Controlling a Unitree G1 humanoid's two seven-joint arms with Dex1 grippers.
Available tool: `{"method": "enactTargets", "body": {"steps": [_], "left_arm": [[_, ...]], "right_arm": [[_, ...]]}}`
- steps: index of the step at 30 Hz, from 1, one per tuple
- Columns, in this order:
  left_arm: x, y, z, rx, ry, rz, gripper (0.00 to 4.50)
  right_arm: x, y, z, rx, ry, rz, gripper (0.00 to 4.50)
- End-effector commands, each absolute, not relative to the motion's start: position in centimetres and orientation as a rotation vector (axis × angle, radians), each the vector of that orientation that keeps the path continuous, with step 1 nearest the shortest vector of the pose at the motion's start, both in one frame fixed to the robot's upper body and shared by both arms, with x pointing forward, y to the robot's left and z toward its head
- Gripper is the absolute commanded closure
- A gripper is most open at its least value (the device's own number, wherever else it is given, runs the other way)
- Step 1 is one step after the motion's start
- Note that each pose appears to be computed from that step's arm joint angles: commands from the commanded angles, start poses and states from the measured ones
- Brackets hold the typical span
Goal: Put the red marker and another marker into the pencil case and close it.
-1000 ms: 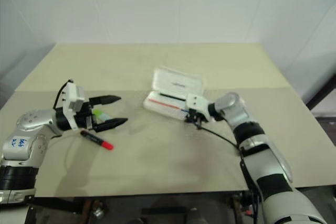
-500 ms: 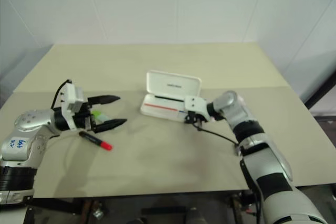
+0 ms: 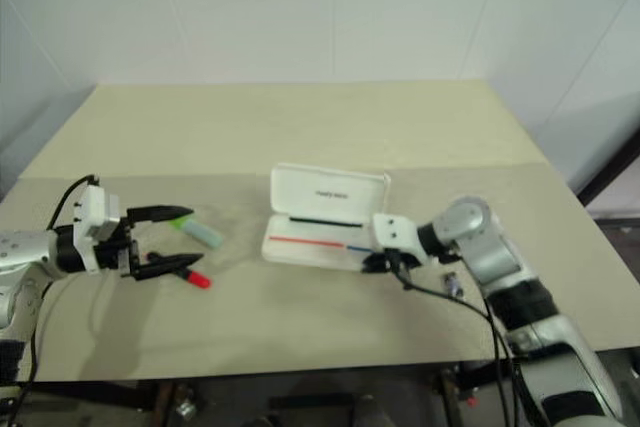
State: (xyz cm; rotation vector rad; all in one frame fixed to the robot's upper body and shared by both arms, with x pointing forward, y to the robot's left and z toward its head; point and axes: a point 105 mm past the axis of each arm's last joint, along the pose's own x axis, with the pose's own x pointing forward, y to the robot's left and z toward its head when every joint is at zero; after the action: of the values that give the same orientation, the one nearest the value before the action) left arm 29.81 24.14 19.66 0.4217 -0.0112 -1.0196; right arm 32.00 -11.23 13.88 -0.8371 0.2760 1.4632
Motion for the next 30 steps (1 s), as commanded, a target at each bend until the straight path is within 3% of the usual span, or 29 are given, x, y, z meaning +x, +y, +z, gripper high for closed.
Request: {"method": "enactTargets", "body": {"steps": [1, 11, 19, 25, 30], "left_arm": [[29.5, 24.7, 20.6, 0.457, -0.043, -0.997, 0.00], [29.5, 23.8, 20.2, 0.439, -0.052, -1.023, 0.00], [29.6, 23.2, 20.2, 0.428, -0.066, -1.031, 0.00], [29.7, 22.9, 20.2, 0.422, -0.073, -1.033, 0.00], [29.7, 22.8, 20.2, 0.419, -0.085, -1.033, 0.00]], "right_arm": [[30.8, -11.0, 14.9, -0.855, 0.212, 1.486, 4.49], [32.1, -12.2, 13.5, -1.033, 0.173, 1.504, 4.49], [32.7, -12.7, 13.3, -1.038, 0.204, 1.504, 4.49], [32.6, -11.9, 14.1, -0.999, 0.168, 1.491, 2.67], [32.0, -12.4, 14.7, -0.925, 0.175, 1.497, 0.83]]}}
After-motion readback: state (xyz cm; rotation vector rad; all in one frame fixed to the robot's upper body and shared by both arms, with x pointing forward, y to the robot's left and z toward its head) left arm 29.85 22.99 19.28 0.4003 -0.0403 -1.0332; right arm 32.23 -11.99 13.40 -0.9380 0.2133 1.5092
